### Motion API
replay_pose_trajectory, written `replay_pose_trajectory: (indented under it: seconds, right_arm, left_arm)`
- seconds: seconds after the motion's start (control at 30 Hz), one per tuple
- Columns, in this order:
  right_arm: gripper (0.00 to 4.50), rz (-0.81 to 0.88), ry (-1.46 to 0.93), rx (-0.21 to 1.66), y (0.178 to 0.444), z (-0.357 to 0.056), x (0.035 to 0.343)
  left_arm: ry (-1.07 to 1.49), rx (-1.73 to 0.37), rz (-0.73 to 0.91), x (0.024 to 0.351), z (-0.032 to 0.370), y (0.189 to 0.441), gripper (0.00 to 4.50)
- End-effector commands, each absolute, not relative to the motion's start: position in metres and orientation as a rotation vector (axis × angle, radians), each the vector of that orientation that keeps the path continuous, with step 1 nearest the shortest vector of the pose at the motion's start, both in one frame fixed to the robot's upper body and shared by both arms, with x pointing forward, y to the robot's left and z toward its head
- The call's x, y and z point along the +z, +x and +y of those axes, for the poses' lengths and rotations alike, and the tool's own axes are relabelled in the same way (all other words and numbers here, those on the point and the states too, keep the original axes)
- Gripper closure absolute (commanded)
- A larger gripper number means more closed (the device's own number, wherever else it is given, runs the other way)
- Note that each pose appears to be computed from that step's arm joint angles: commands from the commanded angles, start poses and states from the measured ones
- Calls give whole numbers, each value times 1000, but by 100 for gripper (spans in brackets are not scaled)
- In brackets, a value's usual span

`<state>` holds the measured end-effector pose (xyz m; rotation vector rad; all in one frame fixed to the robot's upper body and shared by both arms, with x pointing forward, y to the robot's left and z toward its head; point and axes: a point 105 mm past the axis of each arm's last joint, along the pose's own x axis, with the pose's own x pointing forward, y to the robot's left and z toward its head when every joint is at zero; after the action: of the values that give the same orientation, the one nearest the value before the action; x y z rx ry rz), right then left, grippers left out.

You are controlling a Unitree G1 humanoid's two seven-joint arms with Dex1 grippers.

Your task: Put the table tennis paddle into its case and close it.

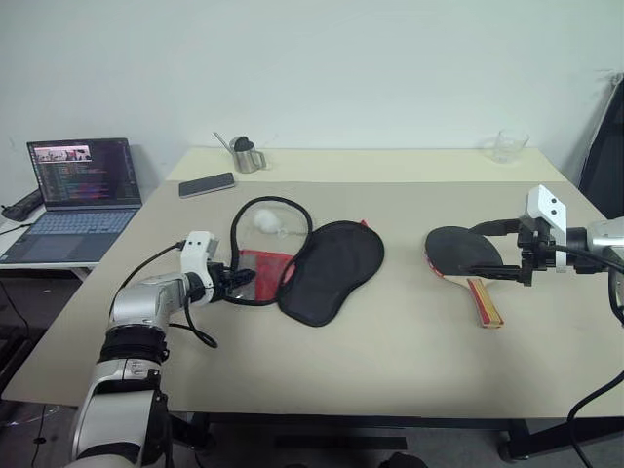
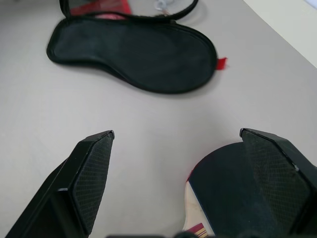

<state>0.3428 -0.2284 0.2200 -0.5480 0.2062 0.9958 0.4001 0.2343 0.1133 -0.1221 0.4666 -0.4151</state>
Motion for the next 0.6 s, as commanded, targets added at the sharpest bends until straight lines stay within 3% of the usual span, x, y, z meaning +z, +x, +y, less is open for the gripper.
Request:
replay_pose_trajectory:
  seconds: [0.03,0.17,0.37,0.6]
  right_arm:
    - [0,130,-578,994,339,-225,239]
    - [0,130,-584,1008,338,-223,239]
    - [0,128,-588,1006,337,-223,240]
    - [0,132,-588,1010,335,-223,239]
  left_arm:
    - [-110,-374,372,142,235,407,319]
    - [-51,-318,317,146,226,412,447]
    - [-139,-238,187,158,204,422,447]
    - [-181,-172,178,147,181,427,447]
